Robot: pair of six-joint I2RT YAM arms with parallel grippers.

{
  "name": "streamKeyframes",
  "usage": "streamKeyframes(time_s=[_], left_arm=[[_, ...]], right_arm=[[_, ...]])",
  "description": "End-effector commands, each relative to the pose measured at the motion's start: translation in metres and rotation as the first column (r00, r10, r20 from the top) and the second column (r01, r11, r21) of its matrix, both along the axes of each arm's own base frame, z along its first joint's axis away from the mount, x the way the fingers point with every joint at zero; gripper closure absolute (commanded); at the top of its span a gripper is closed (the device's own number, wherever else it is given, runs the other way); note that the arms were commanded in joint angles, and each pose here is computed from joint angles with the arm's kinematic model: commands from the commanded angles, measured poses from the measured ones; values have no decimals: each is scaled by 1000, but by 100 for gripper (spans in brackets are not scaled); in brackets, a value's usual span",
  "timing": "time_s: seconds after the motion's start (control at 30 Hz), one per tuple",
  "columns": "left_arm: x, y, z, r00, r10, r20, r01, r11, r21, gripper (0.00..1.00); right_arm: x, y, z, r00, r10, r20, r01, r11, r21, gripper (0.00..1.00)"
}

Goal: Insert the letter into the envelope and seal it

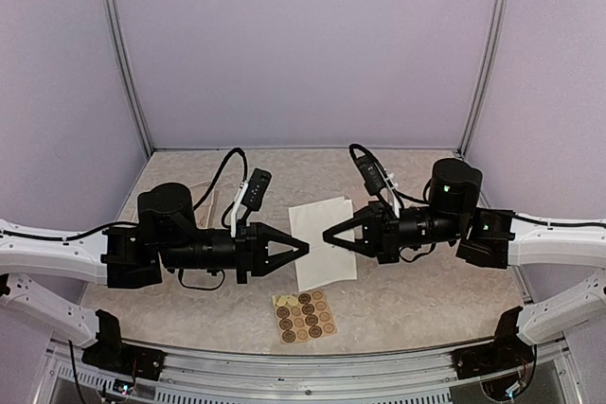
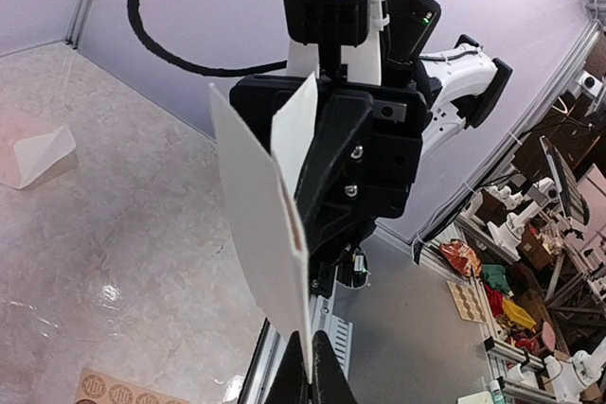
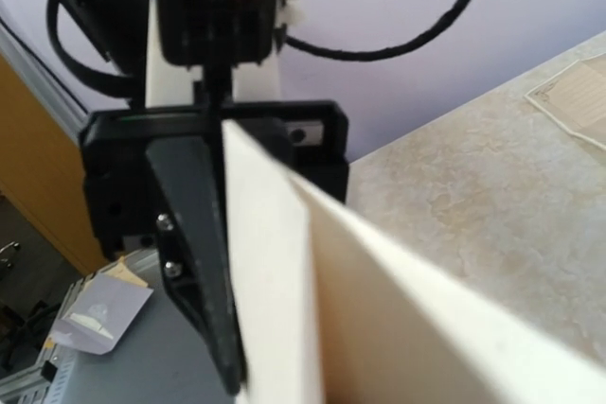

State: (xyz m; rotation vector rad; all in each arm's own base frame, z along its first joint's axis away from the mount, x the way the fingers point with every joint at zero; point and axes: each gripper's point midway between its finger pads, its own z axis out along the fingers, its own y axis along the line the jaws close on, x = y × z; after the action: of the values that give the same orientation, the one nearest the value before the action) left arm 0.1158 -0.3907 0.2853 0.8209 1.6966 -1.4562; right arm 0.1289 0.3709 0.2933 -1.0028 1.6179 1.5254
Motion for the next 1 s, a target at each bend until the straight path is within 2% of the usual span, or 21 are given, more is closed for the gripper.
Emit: streamKeyframes(time_s=[0.0,0.03,0.13,0.27,0.3,0.37,0.5,0.6,0.67,0.73,0.87,0.97], left_arm=[[3,0,20,999,23,26,-22,999,-49,100],[5,1,19,999,36,24,-35,998,-44,100],[11,5,17,998,61,22,-60,997,-39,100],[10,11,24,998,62,34,-60,996,-66,100],[9,12,25,998,57,37,-54,996,-71,100],[7,14,28,998,45,41,-42,996,-83,100],[-1,15,34,999,4,51,1,994,-109,100],[-4,15,36,998,-18,55,24,993,-118,100],[-4,15,35,998,-18,53,24,993,-114,100],[-4,14,32,999,-15,50,20,994,-105,100],[-2,15,28,999,-2,42,6,996,-93,100],[-1,16,26,999,-1,41,4,996,-90,100]], right_arm=[[4,-1,14,998,-47,36,46,999,19,100],[7,-3,15,997,-71,38,71,997,18,96],[20,-11,16,985,-168,33,168,986,8,72],[32,-28,16,957,-290,16,289,957,25,26],[32,-31,16,955,-297,14,297,954,31,18],[28,-32,15,961,-278,6,278,960,34,9],[9,-19,13,990,-138,-12,139,990,40,2],[-5,-10,14,999,-28,-23,30,998,57,0],[-10,-6,17,1000,15,-22,-14,997,75,6],[-13,-6,23,999,34,-13,-33,994,104,17],[-17,-10,37,999,44,5,-45,986,161,48],[-17,-12,40,999,41,3,-41,984,172,67]])
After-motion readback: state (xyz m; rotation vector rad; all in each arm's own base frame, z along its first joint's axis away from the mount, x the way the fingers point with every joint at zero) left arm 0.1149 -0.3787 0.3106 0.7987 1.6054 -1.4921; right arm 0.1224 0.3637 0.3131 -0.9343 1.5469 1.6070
